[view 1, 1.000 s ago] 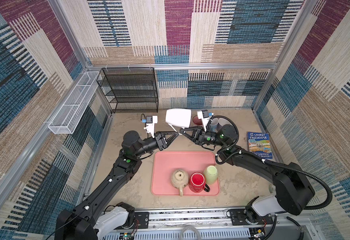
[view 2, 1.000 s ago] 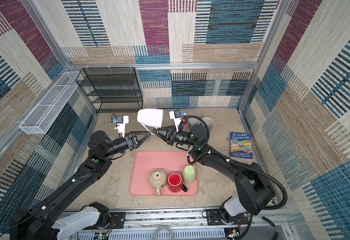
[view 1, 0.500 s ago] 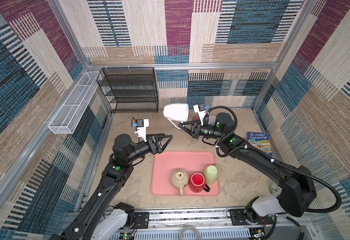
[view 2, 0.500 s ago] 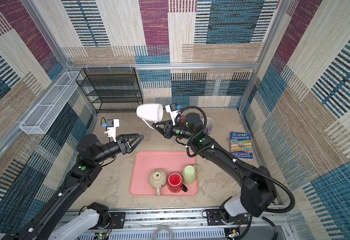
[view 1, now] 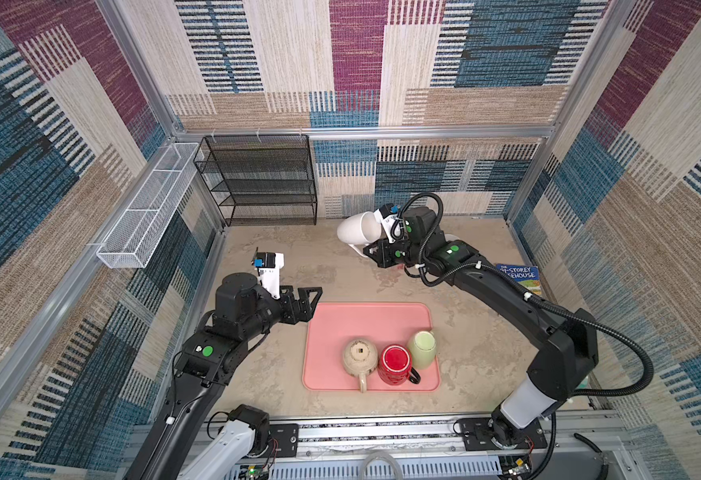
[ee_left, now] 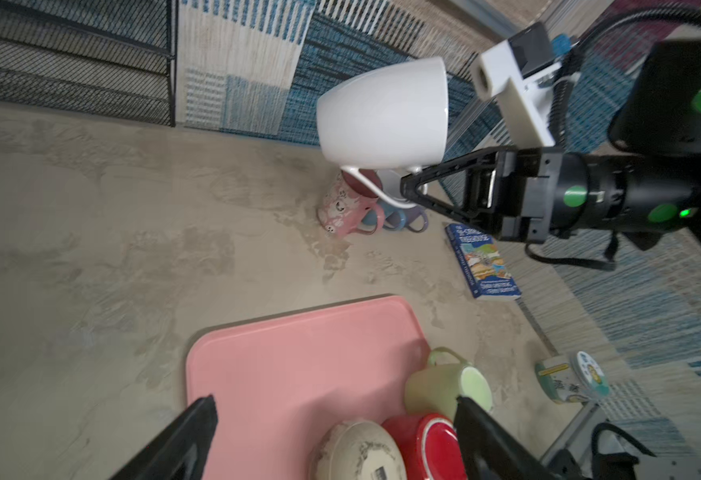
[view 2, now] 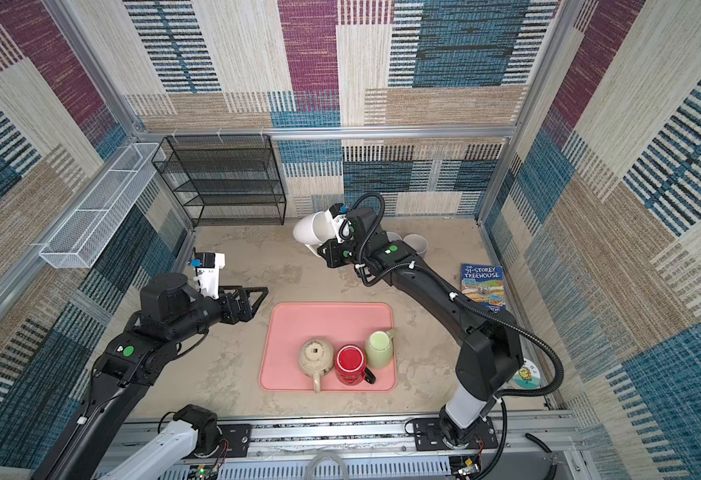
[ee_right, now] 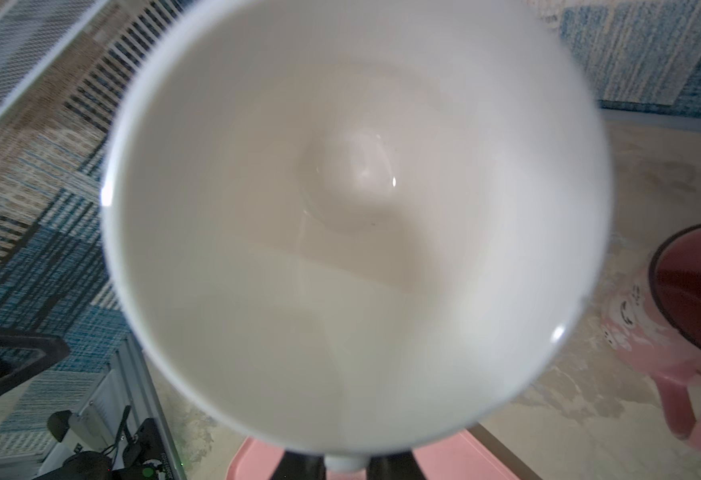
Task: Turn the mug right side up
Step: 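Carry the white mug toward the pink mug with right gripper while left withdraws, then lower the white mug upright beside the pink mug and open the right gripper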
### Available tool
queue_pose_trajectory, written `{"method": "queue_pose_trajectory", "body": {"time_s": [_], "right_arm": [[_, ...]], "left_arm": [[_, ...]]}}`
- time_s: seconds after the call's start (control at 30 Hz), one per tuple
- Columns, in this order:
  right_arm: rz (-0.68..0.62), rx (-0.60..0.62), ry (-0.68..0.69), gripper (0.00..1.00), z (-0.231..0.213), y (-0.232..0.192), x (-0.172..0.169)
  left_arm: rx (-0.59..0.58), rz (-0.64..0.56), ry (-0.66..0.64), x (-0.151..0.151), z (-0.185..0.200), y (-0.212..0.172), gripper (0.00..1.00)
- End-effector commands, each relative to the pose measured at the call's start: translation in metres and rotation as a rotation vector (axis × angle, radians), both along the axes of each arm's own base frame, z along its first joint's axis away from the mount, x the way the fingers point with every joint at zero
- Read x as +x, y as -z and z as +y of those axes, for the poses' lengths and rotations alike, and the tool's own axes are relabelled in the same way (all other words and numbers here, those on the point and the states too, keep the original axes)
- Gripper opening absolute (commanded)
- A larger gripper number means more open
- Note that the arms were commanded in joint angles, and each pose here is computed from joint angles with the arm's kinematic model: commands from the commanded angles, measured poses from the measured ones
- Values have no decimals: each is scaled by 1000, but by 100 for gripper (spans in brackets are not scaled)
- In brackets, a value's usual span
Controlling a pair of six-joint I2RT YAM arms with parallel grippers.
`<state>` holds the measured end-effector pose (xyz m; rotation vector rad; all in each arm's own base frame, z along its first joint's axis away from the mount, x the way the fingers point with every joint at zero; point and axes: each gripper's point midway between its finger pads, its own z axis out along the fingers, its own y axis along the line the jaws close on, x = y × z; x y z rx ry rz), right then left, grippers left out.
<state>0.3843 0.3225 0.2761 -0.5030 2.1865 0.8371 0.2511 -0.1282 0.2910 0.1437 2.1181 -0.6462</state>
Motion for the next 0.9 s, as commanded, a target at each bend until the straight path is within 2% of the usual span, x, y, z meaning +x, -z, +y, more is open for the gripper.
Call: {"method": "queue_pose_trajectory", "body": {"time_s": [0.0,0.4,0.87], "right_arm": [[-18,-106,32,0,-7,6,13],[61,-313,89,0,-4,51,46],[114,-487,136,0,-14,102,67]], "left_arm": [[138,74,-37,-3,17,30,94],[267,113,-111,7,36,62,91],[327,117,-109,4,40,68,91]]}}
